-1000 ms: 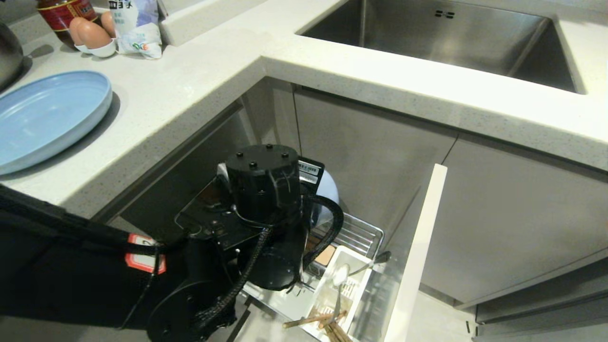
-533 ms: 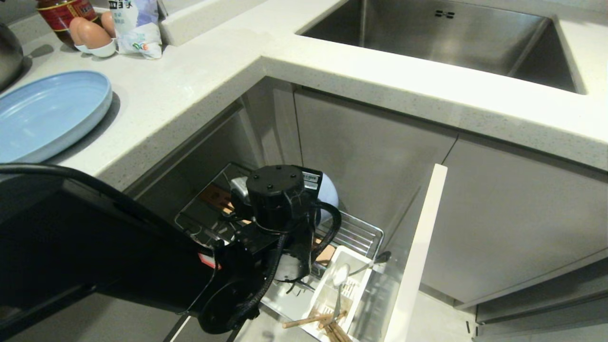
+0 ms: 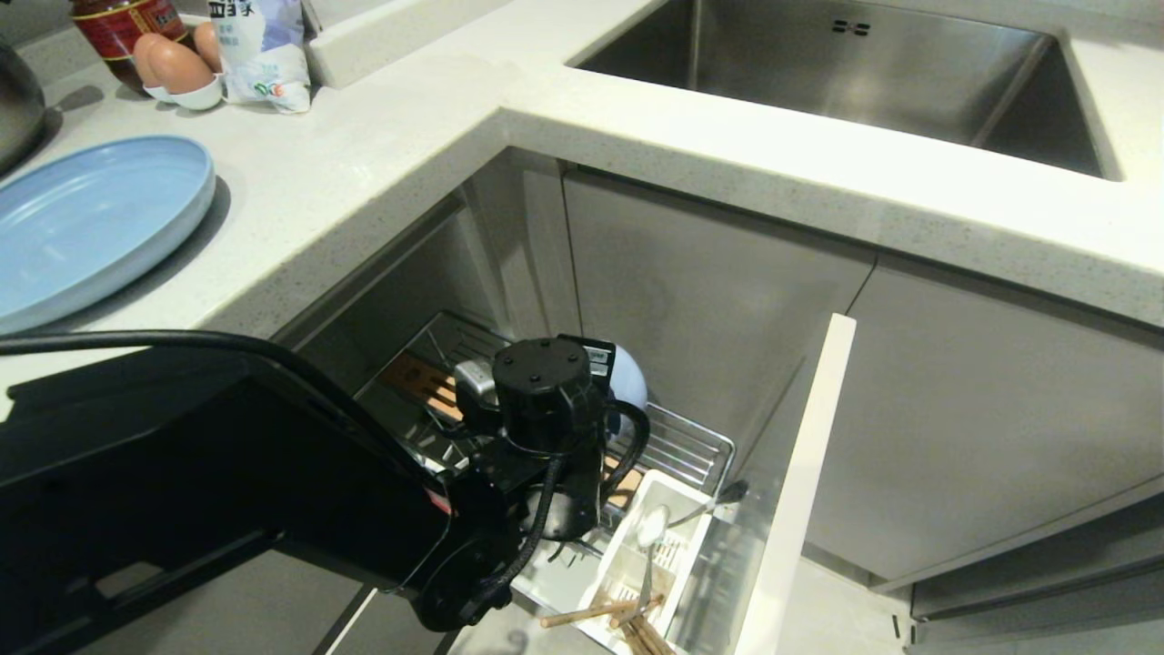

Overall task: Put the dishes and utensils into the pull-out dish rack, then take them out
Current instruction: Pick up the bowl and place it in the cupboard

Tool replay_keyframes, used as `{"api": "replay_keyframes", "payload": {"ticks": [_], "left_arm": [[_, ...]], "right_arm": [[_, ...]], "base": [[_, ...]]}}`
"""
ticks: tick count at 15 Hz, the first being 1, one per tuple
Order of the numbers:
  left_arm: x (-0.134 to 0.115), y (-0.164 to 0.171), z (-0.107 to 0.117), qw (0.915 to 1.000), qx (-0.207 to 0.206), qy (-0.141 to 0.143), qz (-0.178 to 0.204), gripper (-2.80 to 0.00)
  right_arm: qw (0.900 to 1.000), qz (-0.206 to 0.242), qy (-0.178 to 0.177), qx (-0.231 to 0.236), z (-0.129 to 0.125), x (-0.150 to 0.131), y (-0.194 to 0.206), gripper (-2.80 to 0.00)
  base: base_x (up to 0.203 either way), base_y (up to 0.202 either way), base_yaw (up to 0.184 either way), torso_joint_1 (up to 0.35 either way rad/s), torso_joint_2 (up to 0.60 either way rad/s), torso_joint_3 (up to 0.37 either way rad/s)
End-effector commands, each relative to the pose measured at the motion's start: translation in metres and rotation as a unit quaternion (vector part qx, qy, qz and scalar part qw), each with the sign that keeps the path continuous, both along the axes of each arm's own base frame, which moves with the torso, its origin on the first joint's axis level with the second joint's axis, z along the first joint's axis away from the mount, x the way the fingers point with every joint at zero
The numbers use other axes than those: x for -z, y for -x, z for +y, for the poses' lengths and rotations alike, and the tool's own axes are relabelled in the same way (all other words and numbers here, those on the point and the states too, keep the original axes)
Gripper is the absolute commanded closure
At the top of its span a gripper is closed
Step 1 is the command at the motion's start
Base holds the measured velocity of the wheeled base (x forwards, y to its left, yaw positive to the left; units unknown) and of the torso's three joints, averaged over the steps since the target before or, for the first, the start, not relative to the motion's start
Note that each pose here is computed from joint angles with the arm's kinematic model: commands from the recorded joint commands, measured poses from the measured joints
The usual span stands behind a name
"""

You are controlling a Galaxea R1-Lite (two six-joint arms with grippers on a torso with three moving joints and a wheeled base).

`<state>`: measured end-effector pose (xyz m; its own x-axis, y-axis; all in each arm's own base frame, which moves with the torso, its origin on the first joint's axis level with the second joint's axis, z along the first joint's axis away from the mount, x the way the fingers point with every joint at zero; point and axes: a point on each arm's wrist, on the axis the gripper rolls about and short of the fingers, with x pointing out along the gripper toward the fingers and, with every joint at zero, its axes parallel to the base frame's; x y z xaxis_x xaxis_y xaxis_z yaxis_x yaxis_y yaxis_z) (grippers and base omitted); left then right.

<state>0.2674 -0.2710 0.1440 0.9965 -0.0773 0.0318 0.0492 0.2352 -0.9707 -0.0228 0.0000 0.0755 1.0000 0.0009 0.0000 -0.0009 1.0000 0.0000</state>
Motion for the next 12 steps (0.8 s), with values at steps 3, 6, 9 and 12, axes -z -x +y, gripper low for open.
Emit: {"api": "replay_keyframes", "payload": {"ticks": [3,6,9,12], "left_arm": [[0.007,-0.004,-0.001,1.0,0.002,0.009,-0.004,0.0],[0.01,-0.004,-0.002,1.0,0.002,0.006,-0.001,0.0],[0.013,-0.003,0.0,1.0,0.0,0.0,0.005,0.0],[0.016,-0.001,0.0,1.0,0.0,-0.004,0.009,0.0]], "right_arm": [[1.0,0.0,0.0,0.0,0.0,0.0,0.0,0.0],[1.0,0.0,0.0,0.0,0.0,0.0,0.0,0.0],[1.0,0.0,0.0,0.0,0.0,0.0,0.0,0.0],[1.0,0.0,0.0,0.0,0.0,0.0,0.0,0.0]], "base": [[0.0,0.0,0.0,0.0,0.0,0.0],[0.0,0.0,0.0,0.0,0.0,0.0],[0.0,0.0,0.0,0.0,0.0,0.0],[0.0,0.0,0.0,0.0,0.0,0.0]]}}
